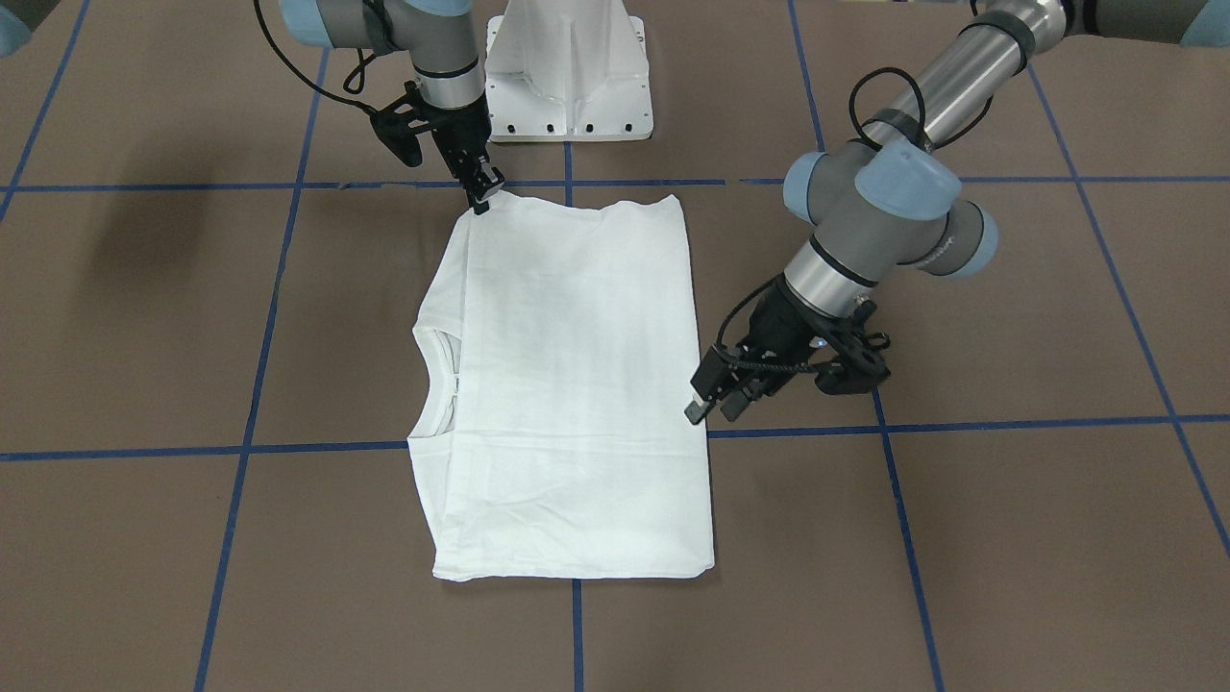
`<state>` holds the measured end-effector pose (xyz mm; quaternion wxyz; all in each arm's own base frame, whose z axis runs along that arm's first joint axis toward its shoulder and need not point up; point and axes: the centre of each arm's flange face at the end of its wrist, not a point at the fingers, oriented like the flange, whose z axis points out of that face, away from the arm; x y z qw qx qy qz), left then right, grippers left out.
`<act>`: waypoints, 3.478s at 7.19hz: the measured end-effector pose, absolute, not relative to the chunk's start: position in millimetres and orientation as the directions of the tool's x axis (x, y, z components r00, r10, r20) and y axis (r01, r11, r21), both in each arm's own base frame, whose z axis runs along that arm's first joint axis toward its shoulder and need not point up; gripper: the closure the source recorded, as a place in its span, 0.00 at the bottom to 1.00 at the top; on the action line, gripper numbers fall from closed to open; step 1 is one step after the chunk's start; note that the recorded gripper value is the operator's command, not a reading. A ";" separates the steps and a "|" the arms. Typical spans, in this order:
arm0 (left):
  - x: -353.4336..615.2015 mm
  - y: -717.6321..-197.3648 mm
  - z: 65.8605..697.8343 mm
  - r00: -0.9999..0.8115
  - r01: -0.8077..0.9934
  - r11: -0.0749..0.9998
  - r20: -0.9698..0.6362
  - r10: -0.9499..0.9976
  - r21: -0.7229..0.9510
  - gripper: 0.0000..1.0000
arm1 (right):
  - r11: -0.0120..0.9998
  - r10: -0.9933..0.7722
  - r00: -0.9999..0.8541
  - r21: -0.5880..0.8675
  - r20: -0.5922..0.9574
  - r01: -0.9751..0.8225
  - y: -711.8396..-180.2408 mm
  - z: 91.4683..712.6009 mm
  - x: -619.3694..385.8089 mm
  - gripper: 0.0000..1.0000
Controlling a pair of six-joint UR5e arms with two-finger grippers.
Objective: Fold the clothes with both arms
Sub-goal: 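Move the left gripper to the shirt corner nearest the robot, then grasp both near shirt corners and lift them toward the far edge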
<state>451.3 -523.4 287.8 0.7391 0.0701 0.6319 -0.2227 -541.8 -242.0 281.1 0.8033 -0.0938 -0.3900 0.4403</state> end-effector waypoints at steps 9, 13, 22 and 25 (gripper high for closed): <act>512.2 -232.2 338.9 0.214 0.317 0.888 -0.887 -0.410 -0.333 0.42 | 0.603 0.782 0.324 -0.514 0.532 -0.610 -240.4 283.0 -520.7 1.00; 522.3 -220.7 336.8 0.219 0.299 0.890 -0.883 -0.415 -0.345 1.00 | 0.603 0.782 0.317 -0.519 0.537 -0.606 -240.9 279.3 -516.5 1.00; 454.6 -154.4 266.5 0.074 0.186 0.857 -0.863 -0.500 -0.480 1.00 | 0.612 0.779 0.294 -0.570 0.554 -0.549 -208.6 262.2 -455.8 1.00; 428.8 -178.8 219.9 0.004 0.212 0.867 -0.887 -0.462 -0.451 1.00 | 0.570 0.807 0.206 -0.637 0.554 -0.519 -243.2 229.3 -407.1 1.00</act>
